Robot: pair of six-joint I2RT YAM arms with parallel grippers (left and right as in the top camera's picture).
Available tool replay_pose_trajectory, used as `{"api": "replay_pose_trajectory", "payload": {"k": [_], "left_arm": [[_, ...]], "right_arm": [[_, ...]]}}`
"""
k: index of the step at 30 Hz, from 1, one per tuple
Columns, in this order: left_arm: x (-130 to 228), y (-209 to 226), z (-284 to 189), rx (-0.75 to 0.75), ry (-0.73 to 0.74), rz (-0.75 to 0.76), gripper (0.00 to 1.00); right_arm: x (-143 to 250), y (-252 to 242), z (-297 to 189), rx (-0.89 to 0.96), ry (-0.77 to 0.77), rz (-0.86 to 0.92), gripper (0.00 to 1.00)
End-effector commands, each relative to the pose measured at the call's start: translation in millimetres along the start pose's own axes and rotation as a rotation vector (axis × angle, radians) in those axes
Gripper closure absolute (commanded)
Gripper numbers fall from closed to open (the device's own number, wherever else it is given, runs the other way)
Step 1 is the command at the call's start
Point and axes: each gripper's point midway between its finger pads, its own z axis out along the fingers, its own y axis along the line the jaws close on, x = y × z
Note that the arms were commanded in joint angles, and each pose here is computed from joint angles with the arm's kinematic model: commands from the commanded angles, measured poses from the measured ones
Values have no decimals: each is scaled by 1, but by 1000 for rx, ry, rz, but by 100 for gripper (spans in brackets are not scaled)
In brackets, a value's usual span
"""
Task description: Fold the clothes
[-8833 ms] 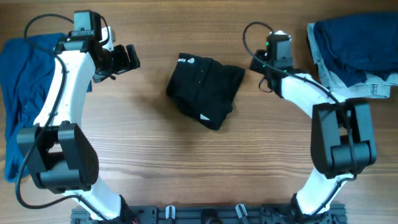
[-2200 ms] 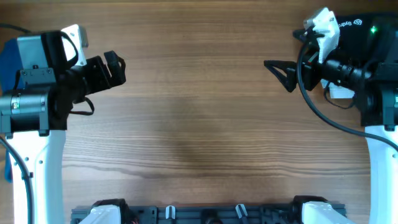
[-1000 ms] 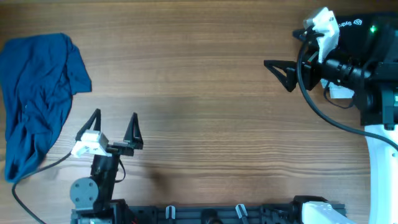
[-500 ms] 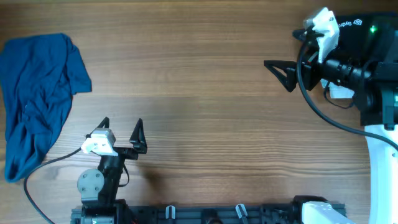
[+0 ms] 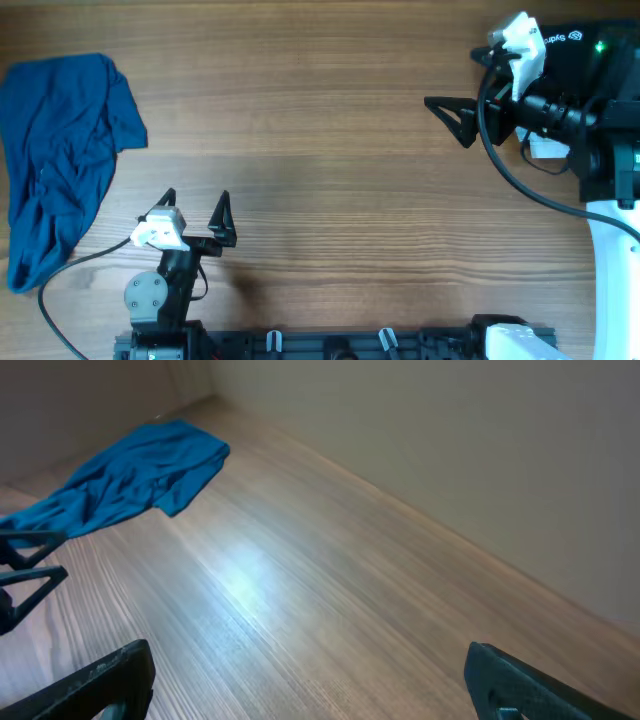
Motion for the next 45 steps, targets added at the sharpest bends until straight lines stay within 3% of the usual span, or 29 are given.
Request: {"api": "replay_pose_trajectory", "payload": {"k": [1,5,7,11,15,21,30,35,45], "left_arm": [[1,0,0,2,-1,20,0],[1,0,0,2,-1,20,0],[1,-1,0,2,0,20,0],[1,0,0,2,-1,20,0],[1,0,0,2,-1,20,0],[1,-1,0,2,0,20,0],[1,0,0,2,-1,20,0],[1,-1,0,2,0,20,0],[1,-1,0,2,0,20,0]], "right_arm": [[-3,2,1,-14,-8,-24,0],[-6,6,-16,85,-26,-86,1],[-1,21,-27,168,-156,-223,0],[83,51,-22,247,-309,-340,0],[147,51,-16,347,-385,-186,0],[194,39,-6,428,-395,-43,0],[220,38,-1,465,-369,-21,0],[205,42,-12,479,-438,-62,0],[206,42,-11,479,-433,-62,0]]}}
